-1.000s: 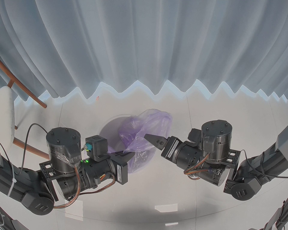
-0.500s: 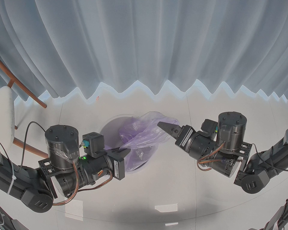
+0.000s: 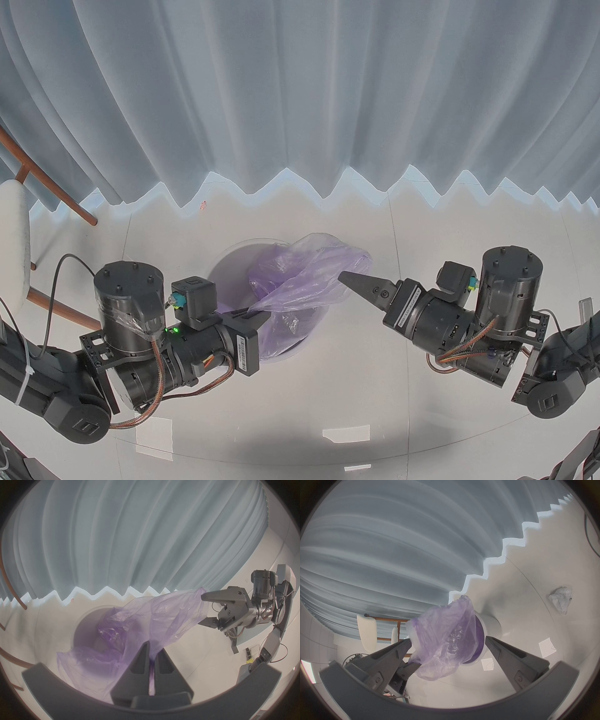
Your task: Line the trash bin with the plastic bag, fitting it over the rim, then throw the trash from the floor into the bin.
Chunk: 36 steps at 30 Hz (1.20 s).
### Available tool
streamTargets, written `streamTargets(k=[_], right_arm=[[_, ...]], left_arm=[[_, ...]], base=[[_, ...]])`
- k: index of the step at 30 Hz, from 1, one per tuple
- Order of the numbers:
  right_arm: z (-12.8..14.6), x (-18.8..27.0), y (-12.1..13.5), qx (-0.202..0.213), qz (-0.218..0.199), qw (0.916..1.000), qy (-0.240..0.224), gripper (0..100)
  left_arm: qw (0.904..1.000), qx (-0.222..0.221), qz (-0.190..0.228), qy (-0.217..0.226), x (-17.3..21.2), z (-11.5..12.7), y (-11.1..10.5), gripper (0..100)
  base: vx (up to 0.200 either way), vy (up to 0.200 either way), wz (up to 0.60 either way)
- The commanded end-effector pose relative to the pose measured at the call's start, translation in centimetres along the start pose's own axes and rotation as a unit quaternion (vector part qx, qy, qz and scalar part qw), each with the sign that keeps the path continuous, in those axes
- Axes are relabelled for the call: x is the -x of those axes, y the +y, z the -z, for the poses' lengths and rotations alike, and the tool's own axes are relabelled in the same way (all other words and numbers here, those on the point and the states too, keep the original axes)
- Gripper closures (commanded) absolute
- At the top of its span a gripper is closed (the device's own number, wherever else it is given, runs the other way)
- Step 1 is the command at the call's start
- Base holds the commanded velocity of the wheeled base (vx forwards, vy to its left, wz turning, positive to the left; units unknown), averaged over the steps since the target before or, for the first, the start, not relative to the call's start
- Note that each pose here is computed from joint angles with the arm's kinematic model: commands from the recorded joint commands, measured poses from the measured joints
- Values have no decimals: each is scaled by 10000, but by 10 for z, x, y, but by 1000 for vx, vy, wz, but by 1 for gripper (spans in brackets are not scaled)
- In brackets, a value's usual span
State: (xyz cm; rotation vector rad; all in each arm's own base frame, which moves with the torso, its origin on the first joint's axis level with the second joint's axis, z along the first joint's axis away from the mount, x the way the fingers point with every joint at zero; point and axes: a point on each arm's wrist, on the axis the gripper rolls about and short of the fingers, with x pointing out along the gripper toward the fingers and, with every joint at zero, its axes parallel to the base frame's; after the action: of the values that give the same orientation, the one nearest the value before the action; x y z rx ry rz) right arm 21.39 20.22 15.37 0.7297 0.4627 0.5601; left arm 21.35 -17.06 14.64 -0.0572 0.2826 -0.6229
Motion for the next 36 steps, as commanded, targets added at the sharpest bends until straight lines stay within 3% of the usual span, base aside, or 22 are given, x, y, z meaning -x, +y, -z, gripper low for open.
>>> streamTargets(k=[1, 36], right_arm=[[1, 5, -1, 2, 4, 10000, 24, 0], [8, -10, -19, -10, 358, 9993, 145, 0]], left_arm=[[10000, 1, 5, -35, 1, -2, -1, 100], [9997, -2, 42, -231, 9, -10, -2, 100]], base=[[0, 0, 0], [0, 0, 0]])
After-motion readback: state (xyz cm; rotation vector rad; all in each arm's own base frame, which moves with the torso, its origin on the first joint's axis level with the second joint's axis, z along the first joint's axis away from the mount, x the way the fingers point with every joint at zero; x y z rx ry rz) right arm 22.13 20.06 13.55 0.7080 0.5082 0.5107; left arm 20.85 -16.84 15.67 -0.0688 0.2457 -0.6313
